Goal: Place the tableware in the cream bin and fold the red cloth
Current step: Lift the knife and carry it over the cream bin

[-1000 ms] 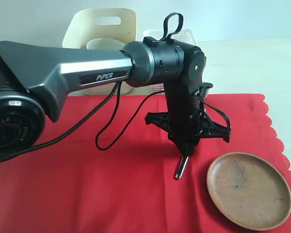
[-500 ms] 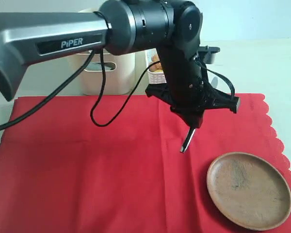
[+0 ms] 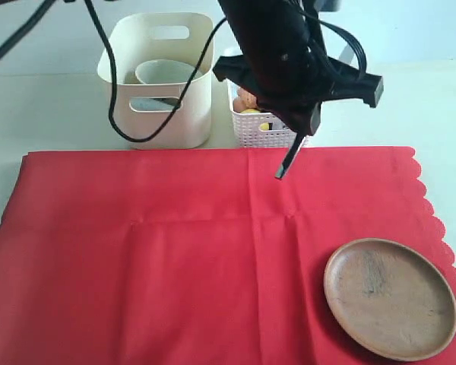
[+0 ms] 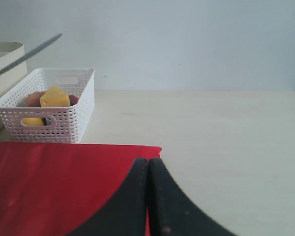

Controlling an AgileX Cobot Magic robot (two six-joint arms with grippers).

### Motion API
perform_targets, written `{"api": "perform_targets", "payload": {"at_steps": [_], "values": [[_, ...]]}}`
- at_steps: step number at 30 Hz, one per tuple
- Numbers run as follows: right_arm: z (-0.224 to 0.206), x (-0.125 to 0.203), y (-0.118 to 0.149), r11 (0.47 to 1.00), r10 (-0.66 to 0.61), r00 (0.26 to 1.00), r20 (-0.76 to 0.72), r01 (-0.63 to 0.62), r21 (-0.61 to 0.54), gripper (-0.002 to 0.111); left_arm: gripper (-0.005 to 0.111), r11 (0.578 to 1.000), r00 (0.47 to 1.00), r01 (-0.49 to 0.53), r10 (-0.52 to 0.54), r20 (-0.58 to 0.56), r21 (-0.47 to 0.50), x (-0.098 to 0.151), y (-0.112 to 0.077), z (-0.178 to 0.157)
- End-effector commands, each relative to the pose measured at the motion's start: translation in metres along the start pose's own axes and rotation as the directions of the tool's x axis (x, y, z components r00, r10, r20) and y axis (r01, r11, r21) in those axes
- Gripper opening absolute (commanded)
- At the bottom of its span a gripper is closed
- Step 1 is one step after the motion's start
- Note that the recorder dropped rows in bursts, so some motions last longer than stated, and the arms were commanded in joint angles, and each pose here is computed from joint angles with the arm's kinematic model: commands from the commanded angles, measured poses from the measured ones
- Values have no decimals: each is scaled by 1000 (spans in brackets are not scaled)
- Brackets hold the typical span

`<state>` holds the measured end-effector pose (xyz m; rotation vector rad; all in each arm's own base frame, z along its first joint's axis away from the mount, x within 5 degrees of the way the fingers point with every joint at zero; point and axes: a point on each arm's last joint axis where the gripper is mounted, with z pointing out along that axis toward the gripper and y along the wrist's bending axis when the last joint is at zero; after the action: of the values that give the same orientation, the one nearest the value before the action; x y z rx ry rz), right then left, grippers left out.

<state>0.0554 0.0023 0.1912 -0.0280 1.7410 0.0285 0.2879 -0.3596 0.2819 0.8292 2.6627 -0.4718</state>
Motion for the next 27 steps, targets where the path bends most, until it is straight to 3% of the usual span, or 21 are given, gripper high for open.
{"api": "perform_targets", "payload": {"at_steps": [1, 12, 27], "values": [[0, 0, 0, 1000, -1, 1000, 14, 1, 4, 0, 0, 1000, 998, 10, -9, 64, -13, -6, 11, -27], [0, 0, 0, 1000, -1, 1000, 14, 1, 4, 0, 0, 994, 980, 104, -94, 177, -46, -20, 57, -65], [0, 0, 0, 1000, -1, 1000, 14, 1, 4, 0, 0, 967, 905, 243, -197, 378, -79, -38, 129, -97]]}}
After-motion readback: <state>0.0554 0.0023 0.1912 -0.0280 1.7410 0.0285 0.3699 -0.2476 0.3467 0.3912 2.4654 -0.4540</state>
